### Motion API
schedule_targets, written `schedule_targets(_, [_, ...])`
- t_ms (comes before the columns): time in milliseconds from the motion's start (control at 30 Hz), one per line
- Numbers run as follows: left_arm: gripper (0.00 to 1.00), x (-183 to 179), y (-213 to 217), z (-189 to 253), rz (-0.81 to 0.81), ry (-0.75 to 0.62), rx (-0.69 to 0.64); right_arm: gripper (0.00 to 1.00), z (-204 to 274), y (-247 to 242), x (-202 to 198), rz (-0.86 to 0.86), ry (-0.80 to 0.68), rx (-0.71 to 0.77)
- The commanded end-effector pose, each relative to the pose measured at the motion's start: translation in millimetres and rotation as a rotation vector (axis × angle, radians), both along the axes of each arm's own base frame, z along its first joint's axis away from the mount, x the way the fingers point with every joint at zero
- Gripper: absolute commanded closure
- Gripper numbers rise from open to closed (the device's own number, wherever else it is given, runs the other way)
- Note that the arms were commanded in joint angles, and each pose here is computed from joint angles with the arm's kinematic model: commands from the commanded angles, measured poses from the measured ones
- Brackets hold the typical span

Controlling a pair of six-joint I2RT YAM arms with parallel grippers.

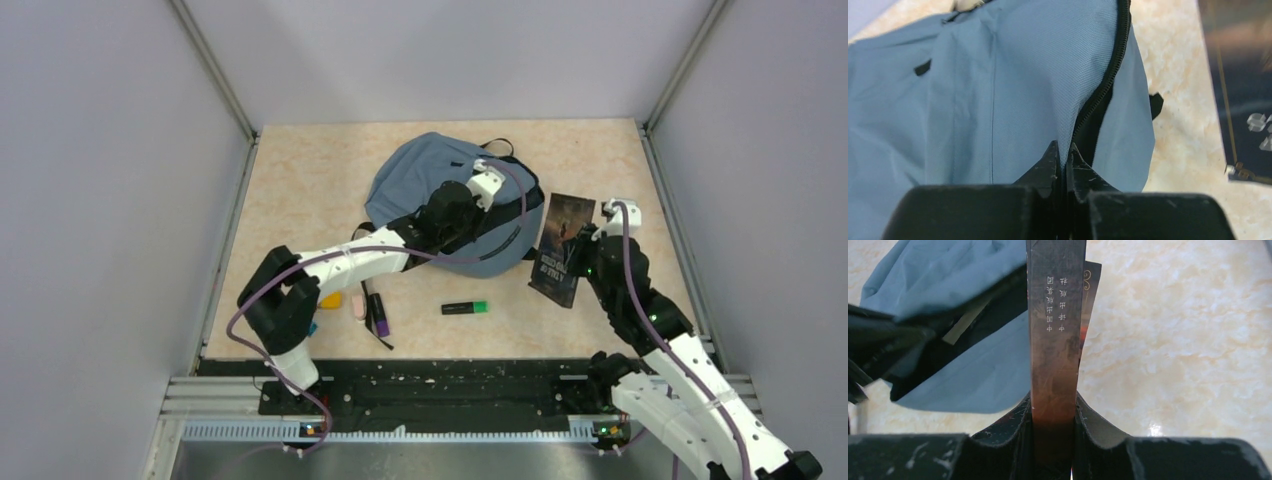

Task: Pack the student bag
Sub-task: Place the book in the student bag.

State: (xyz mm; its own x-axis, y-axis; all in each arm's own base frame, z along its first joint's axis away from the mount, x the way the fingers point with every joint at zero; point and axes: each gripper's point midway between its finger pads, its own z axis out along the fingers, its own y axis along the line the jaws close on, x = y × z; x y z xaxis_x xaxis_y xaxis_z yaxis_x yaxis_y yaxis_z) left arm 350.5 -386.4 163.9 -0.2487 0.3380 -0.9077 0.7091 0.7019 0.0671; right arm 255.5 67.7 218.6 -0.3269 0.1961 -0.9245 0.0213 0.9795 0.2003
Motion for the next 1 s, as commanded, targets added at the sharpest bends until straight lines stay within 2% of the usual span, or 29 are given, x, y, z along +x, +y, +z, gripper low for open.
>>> schedule_targets(0, [1.0,-1,8,105,0.064,-0.153,-0.249,1.0,40,27,-4,0.091,-0.142,0.222])
schedule_targets(133, [1.0,-16,11,139,0.014,-0.187,-0.341,1.0,42,56,-16,0.201,-0.137,0.421])
schedule_targets(333, [1.0,-28,16,140,-0.02,-0.182,-0.338,1.0,54,86,-19,0.284,-0.139,0.717])
schedule_targets(700, [1.0,-40,42,130,0.026,-0.179,-0.346,1.0,104,65,12,0.139,-0.342,0.83])
schedule_targets(967, [1.0,-44,42,128,0.017,-0.168,-0.357,1.0,98,71,37,0.096,-0.38,0.95])
